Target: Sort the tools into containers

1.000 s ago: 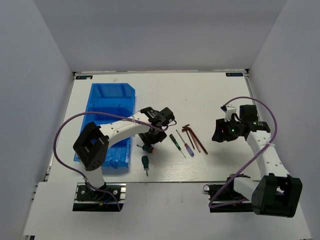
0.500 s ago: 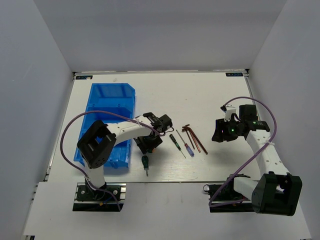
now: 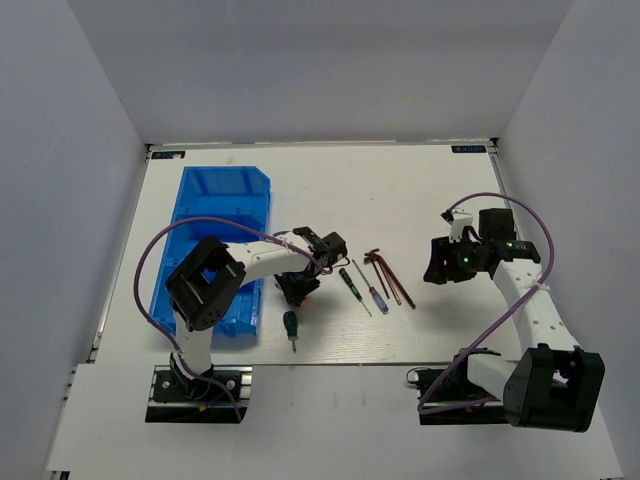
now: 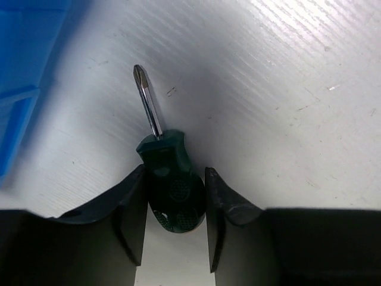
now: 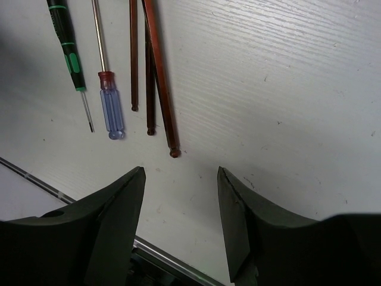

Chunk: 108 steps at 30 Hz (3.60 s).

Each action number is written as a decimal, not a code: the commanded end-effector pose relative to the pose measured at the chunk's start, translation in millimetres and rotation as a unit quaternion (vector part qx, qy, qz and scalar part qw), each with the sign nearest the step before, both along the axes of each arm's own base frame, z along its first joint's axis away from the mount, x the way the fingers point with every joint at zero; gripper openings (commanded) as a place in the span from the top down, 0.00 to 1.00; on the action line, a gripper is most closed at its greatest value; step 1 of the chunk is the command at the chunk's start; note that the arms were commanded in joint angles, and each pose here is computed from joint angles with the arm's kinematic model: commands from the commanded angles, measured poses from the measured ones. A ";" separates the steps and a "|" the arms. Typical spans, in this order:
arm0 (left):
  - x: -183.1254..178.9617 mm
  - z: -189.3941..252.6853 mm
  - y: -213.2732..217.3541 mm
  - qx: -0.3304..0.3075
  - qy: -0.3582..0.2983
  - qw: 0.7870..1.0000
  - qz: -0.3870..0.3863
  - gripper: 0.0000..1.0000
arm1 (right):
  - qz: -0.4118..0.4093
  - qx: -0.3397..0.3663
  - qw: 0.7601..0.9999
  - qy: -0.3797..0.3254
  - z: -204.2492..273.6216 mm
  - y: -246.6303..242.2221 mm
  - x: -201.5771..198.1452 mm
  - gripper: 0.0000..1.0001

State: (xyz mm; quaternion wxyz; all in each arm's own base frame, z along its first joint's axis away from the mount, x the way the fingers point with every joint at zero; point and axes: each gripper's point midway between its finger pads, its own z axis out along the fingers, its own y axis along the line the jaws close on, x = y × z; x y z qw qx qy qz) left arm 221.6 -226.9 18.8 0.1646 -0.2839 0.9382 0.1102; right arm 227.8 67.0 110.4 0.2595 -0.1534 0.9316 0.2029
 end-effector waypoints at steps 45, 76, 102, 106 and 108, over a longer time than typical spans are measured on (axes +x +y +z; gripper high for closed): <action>-50.5 120.9 155.7 -0.007 -0.156 0.983 0.099 0.32 | 0.393 0.071 0.910 0.113 7.1 238.5 -96.1 0.20; -29.1 279.4 147.2 -0.089 -0.313 0.943 -0.061 0.17 | 0.158 -0.158 0.972 0.072 -94.2 334.4 -85.3 0.35; -12.0 306.1 114.5 -0.142 -0.372 0.907 -0.141 0.21 | 0.434 0.108 0.895 0.002 60.8 420.6 -89.1 1.00; -13.6 315.1 110.2 -0.152 -0.385 0.895 -0.166 0.23 | 0.479 0.149 0.865 0.003 64.8 451.9 -92.2 1.00; -15.9 318.2 108.8 -0.157 -0.388 0.891 -0.177 0.23 | 0.486 0.167 0.858 -0.018 73.1 467.5 -84.6 1.00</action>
